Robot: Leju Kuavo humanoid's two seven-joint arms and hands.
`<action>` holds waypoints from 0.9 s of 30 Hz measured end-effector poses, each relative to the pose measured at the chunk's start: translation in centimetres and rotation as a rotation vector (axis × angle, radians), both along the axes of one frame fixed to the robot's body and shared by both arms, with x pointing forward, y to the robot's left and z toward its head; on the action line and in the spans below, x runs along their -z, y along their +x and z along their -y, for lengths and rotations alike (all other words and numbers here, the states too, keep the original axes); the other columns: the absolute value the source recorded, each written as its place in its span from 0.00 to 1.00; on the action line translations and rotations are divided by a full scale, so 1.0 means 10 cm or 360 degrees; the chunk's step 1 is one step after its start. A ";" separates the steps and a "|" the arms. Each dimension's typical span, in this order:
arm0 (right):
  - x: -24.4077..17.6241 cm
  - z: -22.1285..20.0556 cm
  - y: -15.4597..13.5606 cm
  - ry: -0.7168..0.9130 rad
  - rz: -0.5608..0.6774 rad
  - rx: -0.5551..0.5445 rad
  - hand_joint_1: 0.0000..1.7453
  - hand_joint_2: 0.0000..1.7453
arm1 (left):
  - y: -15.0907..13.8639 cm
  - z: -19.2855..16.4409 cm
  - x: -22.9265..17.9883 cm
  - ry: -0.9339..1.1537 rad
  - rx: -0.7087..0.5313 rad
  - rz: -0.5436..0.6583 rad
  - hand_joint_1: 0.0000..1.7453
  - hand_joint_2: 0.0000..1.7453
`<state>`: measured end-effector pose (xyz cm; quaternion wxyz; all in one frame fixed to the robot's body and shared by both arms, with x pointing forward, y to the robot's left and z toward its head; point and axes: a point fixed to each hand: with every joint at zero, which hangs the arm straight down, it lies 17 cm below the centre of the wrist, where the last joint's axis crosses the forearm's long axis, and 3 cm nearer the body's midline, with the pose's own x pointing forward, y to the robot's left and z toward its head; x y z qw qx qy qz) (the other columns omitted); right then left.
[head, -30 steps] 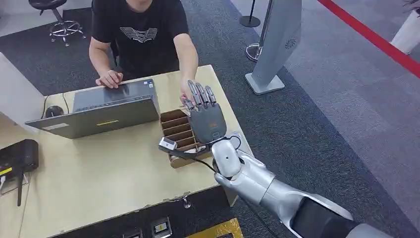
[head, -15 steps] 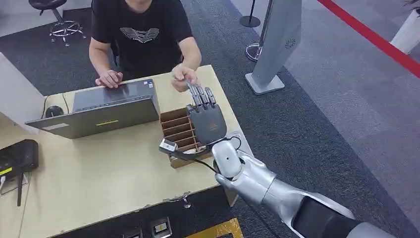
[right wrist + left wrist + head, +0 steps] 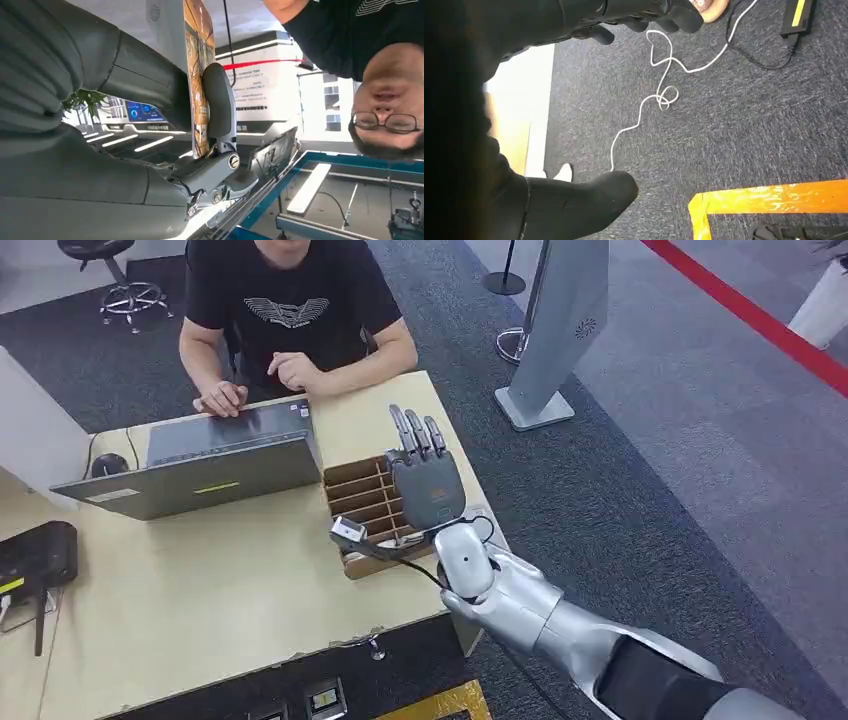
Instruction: Pass the card to the sensor for recognition and then transmit it.
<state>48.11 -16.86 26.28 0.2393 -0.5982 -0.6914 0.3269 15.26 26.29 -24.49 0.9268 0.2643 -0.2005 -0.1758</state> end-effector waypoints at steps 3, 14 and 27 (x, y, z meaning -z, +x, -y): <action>0.03 0.13 0.03 0.0008 -0.0014 0.0059 1.00 1.00 | 0.00 0.00 0.00 0.0003 0.0001 0.0001 0.00 1.00; 0.44 1.17 0.13 -0.0020 -0.0175 0.0439 1.00 1.00 | -0.09 -0.05 0.02 0.0023 -0.0006 -0.0015 0.00 1.00; 0.69 1.62 0.10 -0.0069 -0.0296 0.0595 1.00 1.00 | -0.12 -0.06 0.02 0.0028 -0.0002 -0.0024 0.00 1.00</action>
